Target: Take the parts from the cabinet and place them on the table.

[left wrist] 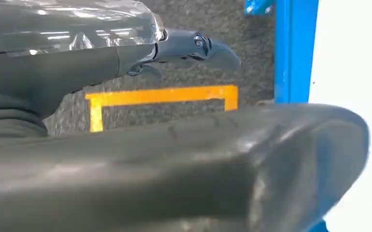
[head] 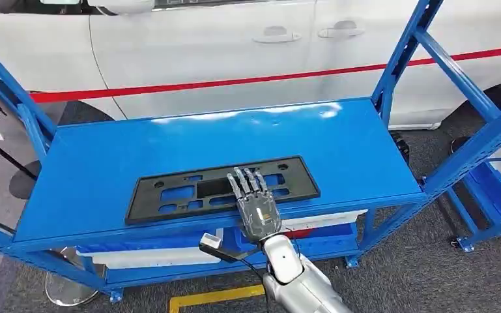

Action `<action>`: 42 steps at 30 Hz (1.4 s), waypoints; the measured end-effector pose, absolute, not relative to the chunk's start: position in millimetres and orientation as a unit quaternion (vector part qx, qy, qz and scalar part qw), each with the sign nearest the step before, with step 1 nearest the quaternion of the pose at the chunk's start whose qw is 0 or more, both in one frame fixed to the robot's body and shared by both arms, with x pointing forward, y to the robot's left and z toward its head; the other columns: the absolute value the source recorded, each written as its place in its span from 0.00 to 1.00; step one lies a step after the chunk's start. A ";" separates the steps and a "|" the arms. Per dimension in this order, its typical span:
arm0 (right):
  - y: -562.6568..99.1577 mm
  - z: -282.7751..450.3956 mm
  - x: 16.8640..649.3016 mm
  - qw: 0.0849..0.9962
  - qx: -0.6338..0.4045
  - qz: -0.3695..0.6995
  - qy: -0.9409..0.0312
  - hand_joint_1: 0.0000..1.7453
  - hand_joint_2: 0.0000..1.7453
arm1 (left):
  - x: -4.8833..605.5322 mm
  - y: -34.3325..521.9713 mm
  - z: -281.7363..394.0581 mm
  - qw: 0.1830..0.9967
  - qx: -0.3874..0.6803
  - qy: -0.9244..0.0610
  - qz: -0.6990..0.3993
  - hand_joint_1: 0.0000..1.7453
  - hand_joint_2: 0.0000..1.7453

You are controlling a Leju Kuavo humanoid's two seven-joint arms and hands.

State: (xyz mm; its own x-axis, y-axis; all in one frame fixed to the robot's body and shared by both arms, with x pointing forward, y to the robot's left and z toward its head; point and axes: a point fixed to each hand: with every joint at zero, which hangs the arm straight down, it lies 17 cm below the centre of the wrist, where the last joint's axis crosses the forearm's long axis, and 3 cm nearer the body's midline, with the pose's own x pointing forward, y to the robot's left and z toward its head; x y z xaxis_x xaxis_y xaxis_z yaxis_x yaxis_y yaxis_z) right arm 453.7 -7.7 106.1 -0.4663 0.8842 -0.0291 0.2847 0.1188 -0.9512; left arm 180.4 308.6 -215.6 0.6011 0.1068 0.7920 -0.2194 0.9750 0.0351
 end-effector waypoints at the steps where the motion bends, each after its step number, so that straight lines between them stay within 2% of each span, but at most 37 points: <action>1: -6.3 106.0 453.0 0.291 -0.421 0.512 -0.690 0.00 1.00 | 180.2 308.4 -215.8 0.893 0.065 -0.437 0.091 0.00 0.00; 5: -0.5 113.0 451.2 0.281 -0.400 0.510 -0.708 0.00 1.00 | 179.4 304.9 -216.5 0.894 0.064 -0.435 0.091 0.00 0.00; 15: 27.9 191.5 461.1 0.260 -0.386 0.454 -0.760 0.00 1.00 | 176.1 303.5 -217.8 0.894 0.065 -0.431 0.100 0.00 0.00; 42: 29.8 206.0 461.3 0.251 -0.387 0.444 -0.768 0.00 1.00 | 176.6 301.8 -217.5 0.893 0.066 -0.431 0.112 0.00 0.00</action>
State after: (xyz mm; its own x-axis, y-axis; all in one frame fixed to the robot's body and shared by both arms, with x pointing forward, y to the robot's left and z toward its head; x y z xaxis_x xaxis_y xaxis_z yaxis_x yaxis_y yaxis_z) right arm 461.3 29.8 206.0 -0.5737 0.8180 0.0420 0.3722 0.3060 -0.8763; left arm 176.6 301.8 -217.5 0.6041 0.1437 0.7838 -0.2566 0.9663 0.0205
